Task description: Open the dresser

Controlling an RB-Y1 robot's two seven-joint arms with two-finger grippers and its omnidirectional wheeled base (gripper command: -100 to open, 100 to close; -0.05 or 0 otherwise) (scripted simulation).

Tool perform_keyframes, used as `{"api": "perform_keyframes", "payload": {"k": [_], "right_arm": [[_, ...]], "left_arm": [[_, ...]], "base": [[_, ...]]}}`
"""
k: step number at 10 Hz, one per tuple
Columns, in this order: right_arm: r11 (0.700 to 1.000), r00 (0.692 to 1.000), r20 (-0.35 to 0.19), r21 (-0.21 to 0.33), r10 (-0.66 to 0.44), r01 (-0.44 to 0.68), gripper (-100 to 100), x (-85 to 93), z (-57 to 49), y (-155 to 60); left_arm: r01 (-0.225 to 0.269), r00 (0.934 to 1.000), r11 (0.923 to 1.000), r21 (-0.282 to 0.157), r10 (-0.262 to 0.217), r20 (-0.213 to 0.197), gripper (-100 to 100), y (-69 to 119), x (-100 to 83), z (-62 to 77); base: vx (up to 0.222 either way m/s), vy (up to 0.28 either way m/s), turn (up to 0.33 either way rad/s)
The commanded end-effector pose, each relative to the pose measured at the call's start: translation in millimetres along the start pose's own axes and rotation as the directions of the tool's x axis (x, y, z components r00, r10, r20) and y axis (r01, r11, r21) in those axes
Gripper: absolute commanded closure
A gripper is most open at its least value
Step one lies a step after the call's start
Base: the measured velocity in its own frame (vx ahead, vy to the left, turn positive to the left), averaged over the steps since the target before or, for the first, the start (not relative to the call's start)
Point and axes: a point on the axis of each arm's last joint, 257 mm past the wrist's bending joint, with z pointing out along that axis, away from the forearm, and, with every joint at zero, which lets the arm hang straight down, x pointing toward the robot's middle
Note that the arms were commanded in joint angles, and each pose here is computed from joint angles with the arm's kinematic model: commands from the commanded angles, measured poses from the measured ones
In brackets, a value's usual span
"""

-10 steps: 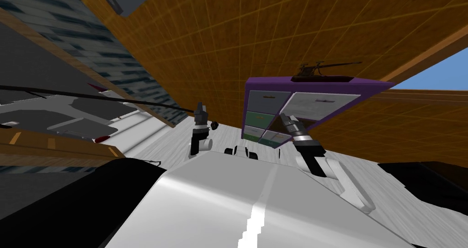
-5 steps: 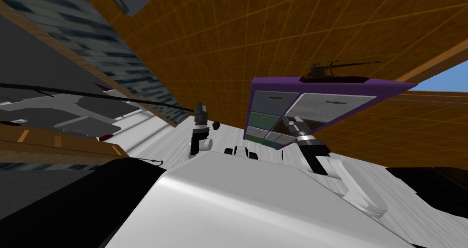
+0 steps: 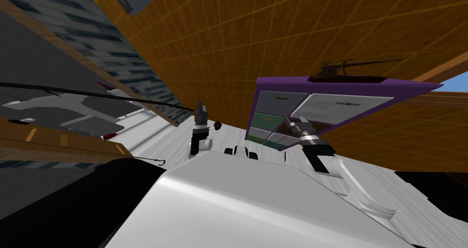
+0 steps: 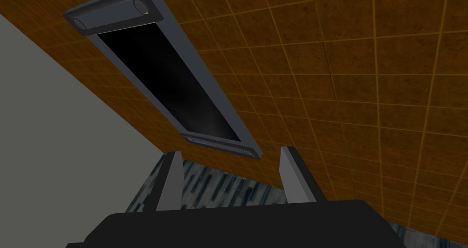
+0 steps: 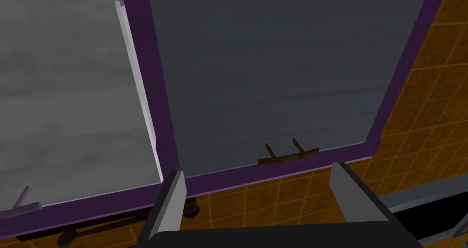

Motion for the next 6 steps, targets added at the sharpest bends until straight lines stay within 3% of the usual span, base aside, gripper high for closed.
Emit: {"api": "perform_keyframes", "payload": {"k": [1,4,5,6], "right_arm": [[0.984,0.984,-0.044,0.037,-0.173,0.175,-100,7.2,0.9,-29.0],[0.957,0.957,-0.067,0.049,-0.283,0.286,-100,8.9,1.5,-43.6],[0.927,0.928,-0.087,0.060,-0.363,0.369,-100,9.1,2.2,-58.3],[0.926,0.926,-0.087,0.059,-0.368,0.374,-100,9.1,2.2,-58.3]], "left_arm": [[0.000,1.0000,1.0000,0.000,0.000,0.000,0,0.0,0.0,0.0],[0.000,1.0000,1.0000,0.000,0.000,0.000,0,0.0,0.0,0.0],[0.000,1.0000,1.0000,0.000,0.000,0.000,0,0.0,0.0,0.0],[0.000,1.0000,1.0000,0.000,0.000,0.000,0,0.0,0.0,0.0]], "base": [[0.012,0.113,0.059],[0.020,0.076,0.022],[0.027,0.064,0.032],[0.017,0.057,0.018]]}}
